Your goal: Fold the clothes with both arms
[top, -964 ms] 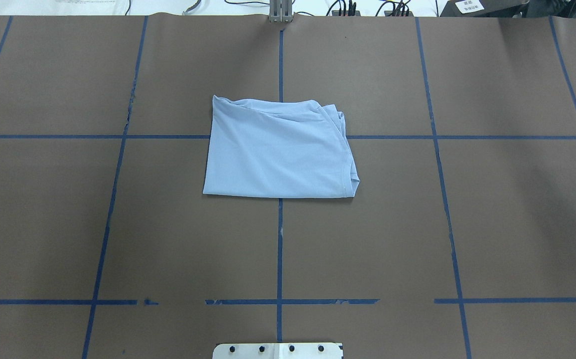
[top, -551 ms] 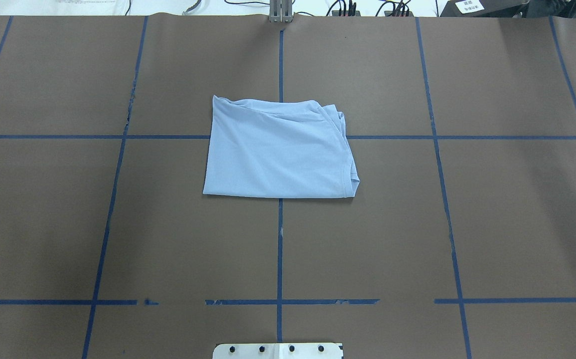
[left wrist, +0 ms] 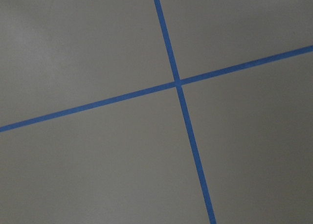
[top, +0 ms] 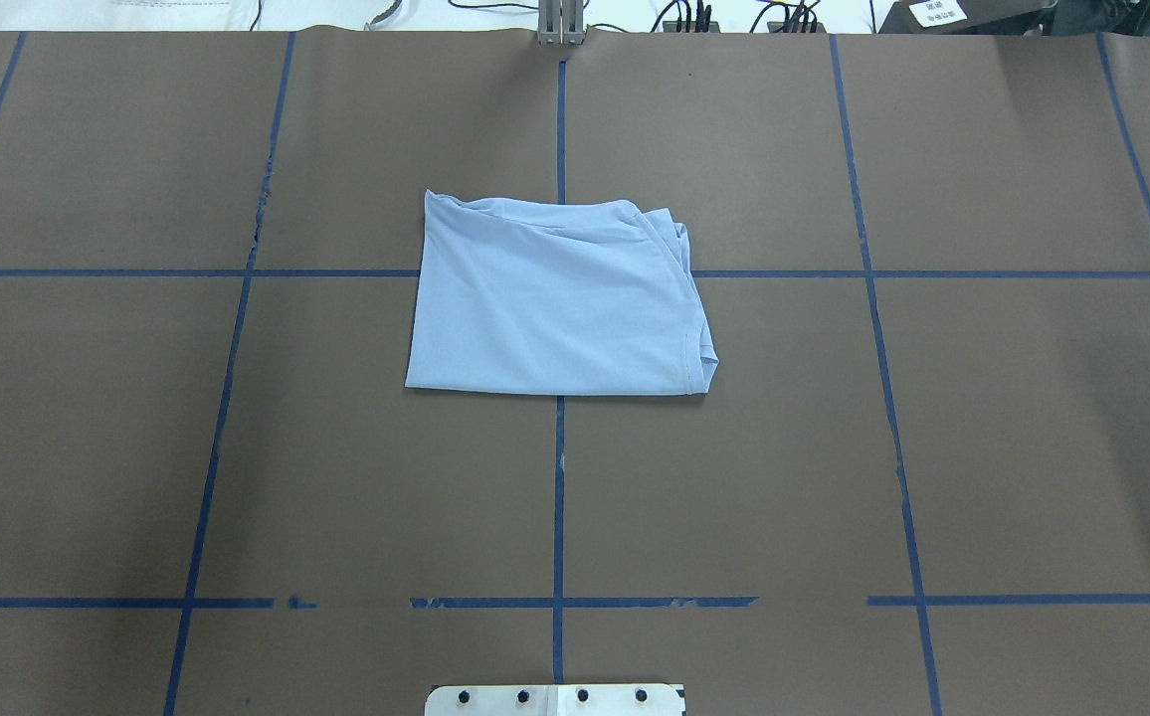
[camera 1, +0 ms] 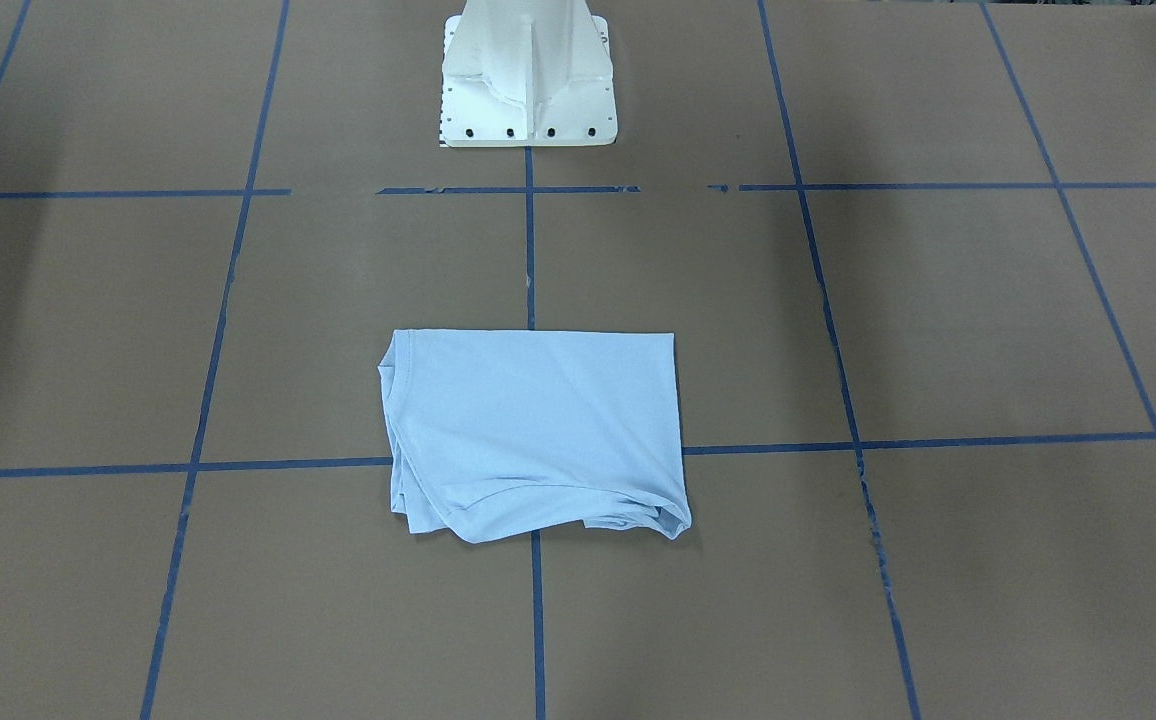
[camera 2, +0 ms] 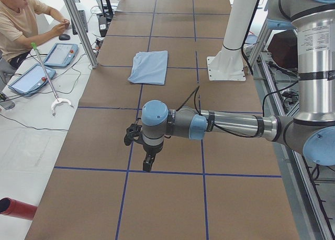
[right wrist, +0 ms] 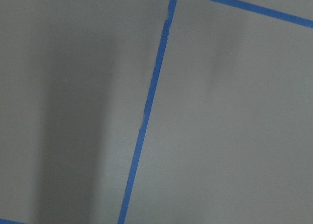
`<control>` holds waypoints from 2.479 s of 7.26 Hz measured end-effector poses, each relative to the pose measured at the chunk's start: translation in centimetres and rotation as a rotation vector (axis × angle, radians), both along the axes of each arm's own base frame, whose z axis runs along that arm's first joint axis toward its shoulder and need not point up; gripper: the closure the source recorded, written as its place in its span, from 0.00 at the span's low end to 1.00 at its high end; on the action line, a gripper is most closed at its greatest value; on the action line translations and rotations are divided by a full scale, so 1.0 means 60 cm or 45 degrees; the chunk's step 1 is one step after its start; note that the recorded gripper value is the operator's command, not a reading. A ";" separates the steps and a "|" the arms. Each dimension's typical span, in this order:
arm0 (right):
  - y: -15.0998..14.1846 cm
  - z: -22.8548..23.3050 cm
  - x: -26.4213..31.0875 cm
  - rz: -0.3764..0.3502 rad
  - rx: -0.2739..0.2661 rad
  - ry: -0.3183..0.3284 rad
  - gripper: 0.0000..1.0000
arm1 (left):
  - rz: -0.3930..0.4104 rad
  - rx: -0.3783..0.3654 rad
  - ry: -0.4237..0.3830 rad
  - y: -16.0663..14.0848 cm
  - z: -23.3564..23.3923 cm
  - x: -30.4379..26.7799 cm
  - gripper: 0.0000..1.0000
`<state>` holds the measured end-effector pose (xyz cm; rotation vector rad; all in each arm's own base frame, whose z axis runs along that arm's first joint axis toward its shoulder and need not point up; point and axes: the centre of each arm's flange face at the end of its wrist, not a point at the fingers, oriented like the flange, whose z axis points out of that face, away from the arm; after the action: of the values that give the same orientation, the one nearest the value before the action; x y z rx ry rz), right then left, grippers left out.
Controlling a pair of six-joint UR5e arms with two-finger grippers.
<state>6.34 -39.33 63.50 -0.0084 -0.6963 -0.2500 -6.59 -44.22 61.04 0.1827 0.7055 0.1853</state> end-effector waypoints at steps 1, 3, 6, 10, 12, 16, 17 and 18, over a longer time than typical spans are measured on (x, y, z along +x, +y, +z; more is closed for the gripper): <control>-0.005 -0.004 -0.001 -0.007 0.034 -0.002 0.00 | -0.003 -0.003 0.003 -0.003 -0.001 0.001 0.00; -0.015 -0.004 -0.002 -0.017 0.092 -0.002 0.00 | 0.003 0.035 0.000 -0.010 -0.006 0.004 0.00; -0.011 0.001 -0.009 0.039 0.041 -0.064 0.00 | 0.000 0.088 0.008 -0.007 -0.003 0.006 0.00; -0.005 0.008 -0.008 0.189 -0.095 -0.039 0.00 | 0.017 -0.004 0.146 0.013 0.042 0.017 0.00; -0.006 0.008 -0.006 0.191 -0.093 -0.022 0.00 | 0.016 -0.016 0.152 0.014 0.048 0.017 0.00; -0.008 0.006 -0.006 0.190 -0.088 -0.018 0.00 | 0.015 -0.094 0.144 0.024 0.045 0.015 0.00; -0.009 0.004 -0.006 0.190 -0.084 -0.019 0.00 | 0.015 -0.093 0.139 0.023 0.041 0.015 0.00; -0.011 0.002 -0.006 0.189 -0.079 -0.022 0.00 | 0.016 -0.086 0.139 0.019 0.037 0.015 0.00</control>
<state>5.96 -39.97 63.63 -0.0141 -0.7179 -0.0862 -5.71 -43.06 63.28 0.1244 0.8202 0.1637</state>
